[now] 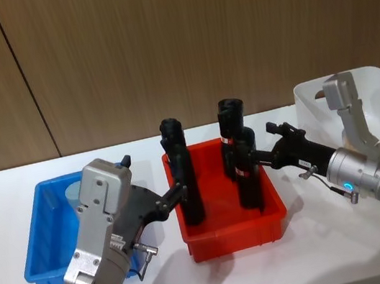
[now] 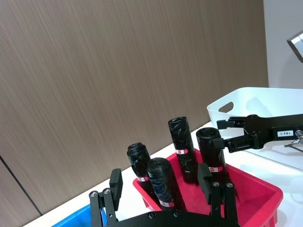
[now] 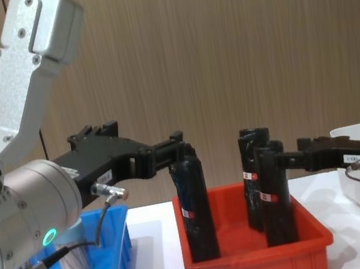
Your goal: Pick the cotton swabs from the blue box and place them into the white box.
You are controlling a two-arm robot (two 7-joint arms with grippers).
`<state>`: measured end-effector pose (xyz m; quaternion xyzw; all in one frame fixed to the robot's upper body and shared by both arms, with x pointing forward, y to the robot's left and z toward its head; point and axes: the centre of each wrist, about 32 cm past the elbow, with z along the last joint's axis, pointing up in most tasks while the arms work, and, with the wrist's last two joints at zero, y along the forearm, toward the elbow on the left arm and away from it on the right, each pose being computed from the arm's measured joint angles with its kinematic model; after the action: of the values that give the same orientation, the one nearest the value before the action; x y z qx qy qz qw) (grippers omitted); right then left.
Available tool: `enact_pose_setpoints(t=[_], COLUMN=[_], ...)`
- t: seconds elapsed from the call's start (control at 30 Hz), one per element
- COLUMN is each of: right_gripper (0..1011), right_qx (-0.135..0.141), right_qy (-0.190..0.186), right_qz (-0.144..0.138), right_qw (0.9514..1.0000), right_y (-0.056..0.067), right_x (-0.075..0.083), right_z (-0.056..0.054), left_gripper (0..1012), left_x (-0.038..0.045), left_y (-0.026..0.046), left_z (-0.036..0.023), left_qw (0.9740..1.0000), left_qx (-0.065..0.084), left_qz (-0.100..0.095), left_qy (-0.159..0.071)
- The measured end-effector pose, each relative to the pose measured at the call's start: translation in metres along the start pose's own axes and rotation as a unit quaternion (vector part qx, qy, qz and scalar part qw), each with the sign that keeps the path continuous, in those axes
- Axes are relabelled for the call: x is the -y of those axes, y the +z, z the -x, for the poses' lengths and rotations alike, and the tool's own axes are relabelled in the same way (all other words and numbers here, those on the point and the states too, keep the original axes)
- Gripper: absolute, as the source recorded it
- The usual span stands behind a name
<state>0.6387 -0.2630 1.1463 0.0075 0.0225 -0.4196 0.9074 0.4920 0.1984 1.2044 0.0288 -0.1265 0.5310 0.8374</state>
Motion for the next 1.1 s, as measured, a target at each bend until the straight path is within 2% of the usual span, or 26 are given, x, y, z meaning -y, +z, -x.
enact_pose_setpoints(t=[0.43,0.9,1.1], right_gripper=[1002,1002,882], right_qx=[0.000,0.006,0.007], right_qy=[0.039,0.087,0.093], right_qz=[-0.003,-0.005,-0.004], right_qw=[0.9992,0.9961,0.9956], right_y=[-0.001,-0.001,0.000], right_x=[-0.008,-0.018,-0.022], right_z=[-0.003,0.000,0.001], left_gripper=[1004,1004,1004], left_x=[0.0000,0.0000,0.0000], left_y=[0.0000,0.0000,0.0000], left_z=[0.0000,0.0000,0.0000], left_qw=[1.0000,1.0000,1.0000], left_qx=[0.000,0.000,0.000], left_qz=[0.000,0.000,0.000], left_qy=[0.000,0.000,0.000])
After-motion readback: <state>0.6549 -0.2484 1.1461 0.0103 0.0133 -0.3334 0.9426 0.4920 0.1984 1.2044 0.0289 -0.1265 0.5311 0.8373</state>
